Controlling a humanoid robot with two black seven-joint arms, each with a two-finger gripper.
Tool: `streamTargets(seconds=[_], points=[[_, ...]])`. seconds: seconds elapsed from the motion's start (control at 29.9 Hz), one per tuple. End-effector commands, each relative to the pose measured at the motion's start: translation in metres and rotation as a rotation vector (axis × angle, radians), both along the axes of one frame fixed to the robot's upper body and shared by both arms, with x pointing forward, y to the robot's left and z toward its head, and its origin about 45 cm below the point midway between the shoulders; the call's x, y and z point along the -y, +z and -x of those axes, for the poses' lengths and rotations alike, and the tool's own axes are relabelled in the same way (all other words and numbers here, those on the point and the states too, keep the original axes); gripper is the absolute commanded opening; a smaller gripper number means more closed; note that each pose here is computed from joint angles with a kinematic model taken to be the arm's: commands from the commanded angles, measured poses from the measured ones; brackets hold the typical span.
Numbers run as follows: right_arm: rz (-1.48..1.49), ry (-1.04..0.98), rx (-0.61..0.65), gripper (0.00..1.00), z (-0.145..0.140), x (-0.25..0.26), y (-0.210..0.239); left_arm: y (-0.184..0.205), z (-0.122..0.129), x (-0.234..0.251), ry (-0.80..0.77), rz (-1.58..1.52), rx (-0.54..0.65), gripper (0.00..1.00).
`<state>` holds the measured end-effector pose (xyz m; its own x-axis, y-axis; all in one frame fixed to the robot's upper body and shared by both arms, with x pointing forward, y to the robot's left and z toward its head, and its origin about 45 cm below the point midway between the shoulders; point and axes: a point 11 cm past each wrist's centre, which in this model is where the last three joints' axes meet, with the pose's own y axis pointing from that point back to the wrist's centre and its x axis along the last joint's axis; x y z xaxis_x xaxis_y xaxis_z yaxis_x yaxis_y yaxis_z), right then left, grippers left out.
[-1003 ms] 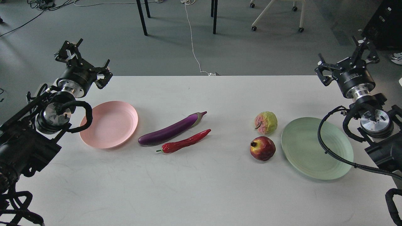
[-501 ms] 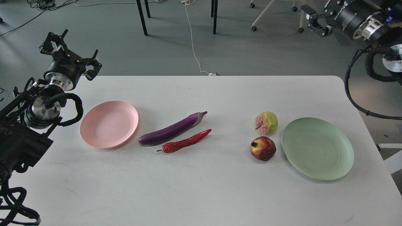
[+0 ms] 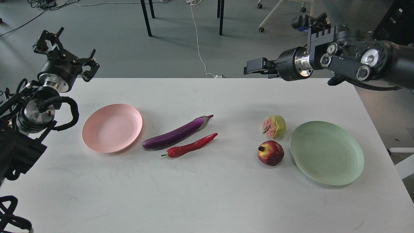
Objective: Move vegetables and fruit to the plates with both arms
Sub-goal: 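Raise the right gripper and move it over the green-yellow peach, then grasp the green-yellow peach with the right gripper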
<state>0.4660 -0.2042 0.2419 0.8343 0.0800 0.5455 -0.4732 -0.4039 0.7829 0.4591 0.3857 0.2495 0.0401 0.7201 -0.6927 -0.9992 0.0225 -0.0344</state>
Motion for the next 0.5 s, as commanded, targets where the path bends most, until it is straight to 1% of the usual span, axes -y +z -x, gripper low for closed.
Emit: streamTargets(seconds=[0.0,0.13,0.47], points=[[0.161,0.058,-0.013,0.99,0.012,0.020,-0.034,0.003,0.000,0.003,-0.010,0.001,0.007,0.98],[0.278,0.151,0.011,0.99,0.020,0.033,-0.057,0.004,0.000,0.002,-0.011,-0.002,0.010,0.98],[0.299,0.149,-0.024,0.94,0.030,0.041,-0.083,0.003,0.000,0.002,-0.010,-0.005,0.009,0.98]])
